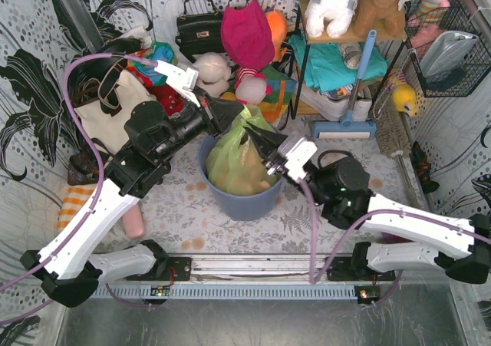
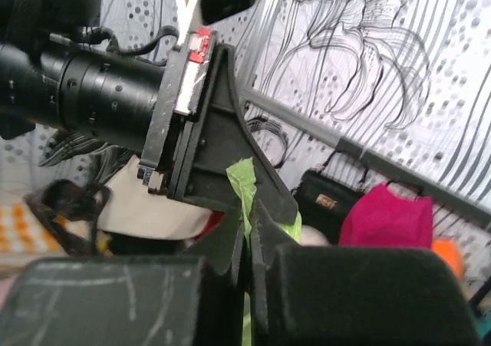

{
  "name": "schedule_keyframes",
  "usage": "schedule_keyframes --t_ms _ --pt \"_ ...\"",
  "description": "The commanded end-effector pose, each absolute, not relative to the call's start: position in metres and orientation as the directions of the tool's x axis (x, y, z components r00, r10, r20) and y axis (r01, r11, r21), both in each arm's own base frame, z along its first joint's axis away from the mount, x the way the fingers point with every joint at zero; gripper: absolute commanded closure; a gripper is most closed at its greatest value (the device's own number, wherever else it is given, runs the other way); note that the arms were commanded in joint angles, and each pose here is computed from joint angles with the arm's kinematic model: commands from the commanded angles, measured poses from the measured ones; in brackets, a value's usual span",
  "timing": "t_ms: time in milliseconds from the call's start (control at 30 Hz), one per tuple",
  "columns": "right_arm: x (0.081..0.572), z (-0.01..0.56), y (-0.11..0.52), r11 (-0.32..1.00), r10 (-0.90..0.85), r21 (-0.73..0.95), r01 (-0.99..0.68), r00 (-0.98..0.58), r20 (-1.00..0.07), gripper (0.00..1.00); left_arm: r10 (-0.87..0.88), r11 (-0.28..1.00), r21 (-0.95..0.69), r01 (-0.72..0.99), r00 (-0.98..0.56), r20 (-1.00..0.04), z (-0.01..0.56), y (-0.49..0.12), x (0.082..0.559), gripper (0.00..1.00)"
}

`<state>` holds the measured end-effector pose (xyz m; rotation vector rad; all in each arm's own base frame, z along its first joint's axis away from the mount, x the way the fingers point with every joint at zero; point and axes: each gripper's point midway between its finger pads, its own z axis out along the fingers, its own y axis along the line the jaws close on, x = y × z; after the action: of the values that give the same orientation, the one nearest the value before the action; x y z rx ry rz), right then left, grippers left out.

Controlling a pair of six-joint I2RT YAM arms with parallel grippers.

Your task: Tie the trash bag

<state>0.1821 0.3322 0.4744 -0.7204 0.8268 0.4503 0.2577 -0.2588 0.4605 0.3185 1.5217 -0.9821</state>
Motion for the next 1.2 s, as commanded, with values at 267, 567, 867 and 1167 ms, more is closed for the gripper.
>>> schedule_keyframes --t_ms 267,567,867,1167 --pt "0.142 0.428 0.339 0.482 0.132 0.221 -0.848 -0.179 -0.975 1.00 -0.288 0.723 -0.265 0.638 -0.070 -0.955 0.485 -0.246 0.290 1.00" --pt "0.127 0.367 0.333 0.493 0.023 0.346 -0.798 -0.386 -0.922 1.00 -0.219 0.797 -0.231 0.558 -0.089 -0.972 0.459 -0.241 0.310 1.00" --pt "0.100 0.315 0.332 0.439 -0.021 0.485 -0.756 -0.549 -0.836 1.00 -0.119 0.928 -0.177 0.327 -0.190 -0.974 0.385 -0.210 0.341 1.00" --pt "0.075 0.300 0.317 0.373 -0.022 0.587 -0.719 -0.639 -0.769 1.00 -0.063 0.983 -0.105 0.153 -0.258 -0.964 0.362 -0.186 0.379 1.00"
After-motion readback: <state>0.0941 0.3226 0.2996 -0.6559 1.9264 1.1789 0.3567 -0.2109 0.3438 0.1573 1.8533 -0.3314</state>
